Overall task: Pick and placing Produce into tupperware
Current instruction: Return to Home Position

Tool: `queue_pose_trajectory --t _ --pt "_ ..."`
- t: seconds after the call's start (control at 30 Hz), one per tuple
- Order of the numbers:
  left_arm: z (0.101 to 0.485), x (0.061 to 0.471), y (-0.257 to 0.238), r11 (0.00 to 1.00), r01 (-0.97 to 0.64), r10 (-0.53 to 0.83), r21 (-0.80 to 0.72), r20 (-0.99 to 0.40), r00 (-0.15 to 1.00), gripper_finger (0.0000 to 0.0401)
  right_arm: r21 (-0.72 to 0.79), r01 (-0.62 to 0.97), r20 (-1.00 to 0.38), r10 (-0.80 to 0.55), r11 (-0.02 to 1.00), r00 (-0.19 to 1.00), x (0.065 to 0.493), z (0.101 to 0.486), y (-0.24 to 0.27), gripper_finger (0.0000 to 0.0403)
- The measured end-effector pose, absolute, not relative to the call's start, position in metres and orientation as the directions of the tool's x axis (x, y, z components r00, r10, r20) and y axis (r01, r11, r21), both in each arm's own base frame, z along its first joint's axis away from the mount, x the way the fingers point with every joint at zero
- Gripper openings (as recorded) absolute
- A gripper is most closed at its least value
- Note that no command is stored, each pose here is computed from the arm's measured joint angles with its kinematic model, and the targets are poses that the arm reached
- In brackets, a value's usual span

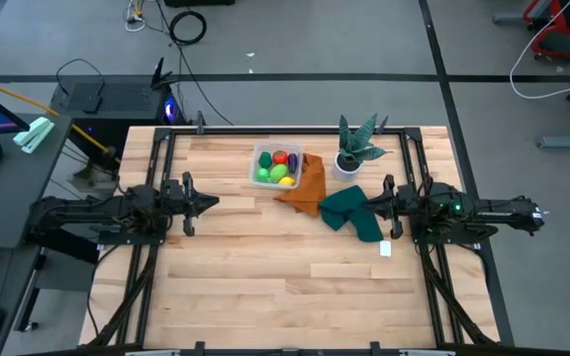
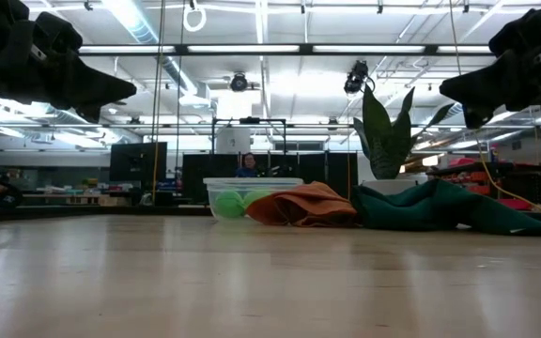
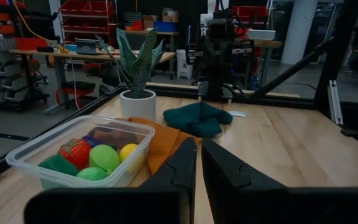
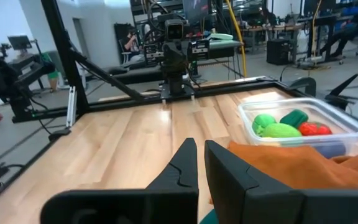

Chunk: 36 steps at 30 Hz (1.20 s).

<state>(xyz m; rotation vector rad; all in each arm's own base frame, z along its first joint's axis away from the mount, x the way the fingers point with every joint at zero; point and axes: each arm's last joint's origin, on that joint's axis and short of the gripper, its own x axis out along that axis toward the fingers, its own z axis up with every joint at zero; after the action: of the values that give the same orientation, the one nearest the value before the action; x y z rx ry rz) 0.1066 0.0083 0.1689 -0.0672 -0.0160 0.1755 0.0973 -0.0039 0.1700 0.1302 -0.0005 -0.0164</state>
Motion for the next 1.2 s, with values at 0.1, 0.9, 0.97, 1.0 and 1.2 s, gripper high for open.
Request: queue_pose_trajectory --t 0.1,0.9,0.97,1.0,1.2 --pt "0.1689 0.1066 0.0083 0.982 -0.174 0.175 -0.068 0.010 0.985 0.0037 0.157 0.016 -0.001 -0.016 0.988 1.000 0.0973 0.1699 -0.0038 0.0000" --pt "0.1689 0.1066 0.0083 0.983 -0.173 0.175 -0.068 0.011 0.985 0.0038 0.161 0.012 -0.001 -0.012 0.987 1.000 0.0973 0.1699 -0.0037 0.0000" --pt "0.1689 0.1066 0.0083 0.983 -0.173 0.175 -0.068 0.011 0.985 0.0040 0.161 0.012 -0.001 -0.012 0.987 1.000 0.0973 0.1699 -0.0037 0.0000" --pt "0.1689 0.1066 0.0083 0.982 -0.173 0.175 -0.068 0.011 0.985 0.0041 0.161 0.012 -0.001 -0.012 0.987 1.000 0.0973 0.1699 -0.0037 0.0000" --pt "0.1689 0.1066 0.0083 0.983 -0.173 0.175 -0.067 0.011 0.985 0.0033 0.161 0.012 -0.001 -0.012 0.987 1.000 0.0973 0.1699 -0.0037 0.0000"
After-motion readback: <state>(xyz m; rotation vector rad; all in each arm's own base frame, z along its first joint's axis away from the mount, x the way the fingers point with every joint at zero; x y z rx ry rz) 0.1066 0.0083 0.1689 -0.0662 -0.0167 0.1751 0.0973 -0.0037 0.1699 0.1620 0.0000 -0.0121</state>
